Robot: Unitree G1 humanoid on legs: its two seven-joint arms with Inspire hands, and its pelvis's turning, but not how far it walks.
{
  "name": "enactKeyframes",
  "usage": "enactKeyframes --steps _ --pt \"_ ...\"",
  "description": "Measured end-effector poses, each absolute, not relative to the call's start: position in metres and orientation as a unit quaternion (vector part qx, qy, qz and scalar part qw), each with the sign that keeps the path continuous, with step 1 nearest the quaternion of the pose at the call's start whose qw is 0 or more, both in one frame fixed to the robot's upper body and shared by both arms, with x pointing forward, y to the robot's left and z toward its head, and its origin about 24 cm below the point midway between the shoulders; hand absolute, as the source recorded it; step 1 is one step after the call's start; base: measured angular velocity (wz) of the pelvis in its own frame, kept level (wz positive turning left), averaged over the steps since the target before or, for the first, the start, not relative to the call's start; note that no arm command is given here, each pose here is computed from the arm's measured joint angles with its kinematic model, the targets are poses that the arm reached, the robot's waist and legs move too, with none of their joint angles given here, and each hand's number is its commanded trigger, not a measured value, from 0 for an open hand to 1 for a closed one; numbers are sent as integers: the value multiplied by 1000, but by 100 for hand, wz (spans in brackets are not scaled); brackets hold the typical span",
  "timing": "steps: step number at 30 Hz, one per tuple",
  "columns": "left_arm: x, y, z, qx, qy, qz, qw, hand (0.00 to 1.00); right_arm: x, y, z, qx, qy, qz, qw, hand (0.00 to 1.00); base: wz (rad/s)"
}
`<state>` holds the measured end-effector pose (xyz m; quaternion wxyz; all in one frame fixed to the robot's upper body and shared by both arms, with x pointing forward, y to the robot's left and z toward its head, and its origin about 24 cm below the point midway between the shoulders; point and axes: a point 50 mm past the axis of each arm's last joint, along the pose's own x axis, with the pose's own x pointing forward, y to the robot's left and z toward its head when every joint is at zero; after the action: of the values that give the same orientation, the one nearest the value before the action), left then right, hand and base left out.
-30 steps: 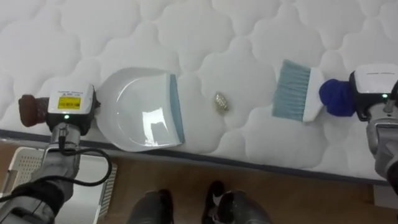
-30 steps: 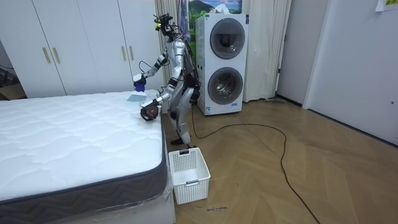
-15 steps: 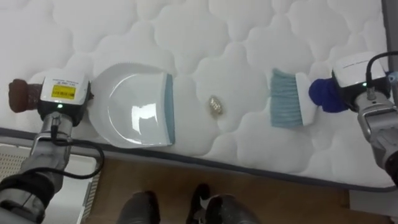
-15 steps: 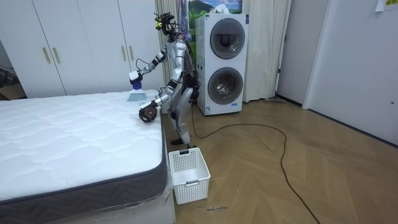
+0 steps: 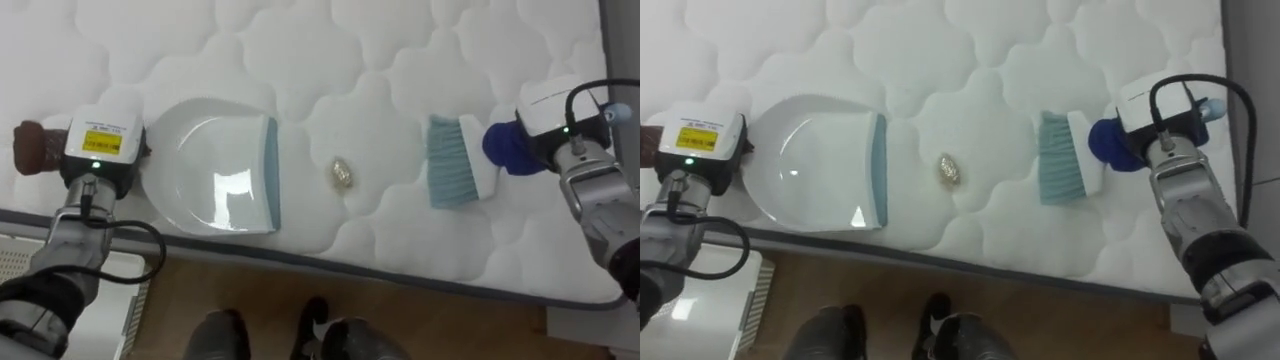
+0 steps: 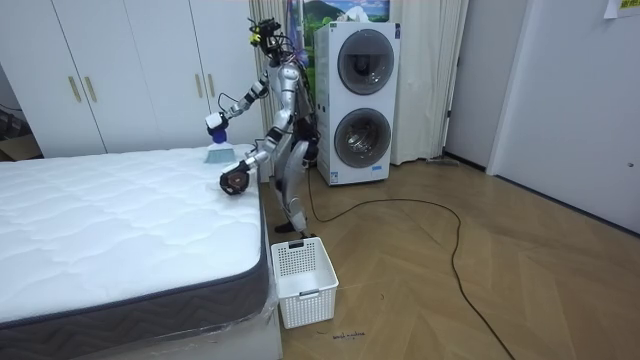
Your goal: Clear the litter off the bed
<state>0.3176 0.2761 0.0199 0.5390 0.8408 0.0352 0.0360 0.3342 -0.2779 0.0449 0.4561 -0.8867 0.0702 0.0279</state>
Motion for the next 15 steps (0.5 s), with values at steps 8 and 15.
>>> enactKeyframes --steps 8,15 --pt "317 273 17 839 38 26 542 100 335 -266 44 -887 54 32 458 100 0" --pt "316 273 16 843 42 25 536 100 338 -256 46 -875 40 28 481 100 0"
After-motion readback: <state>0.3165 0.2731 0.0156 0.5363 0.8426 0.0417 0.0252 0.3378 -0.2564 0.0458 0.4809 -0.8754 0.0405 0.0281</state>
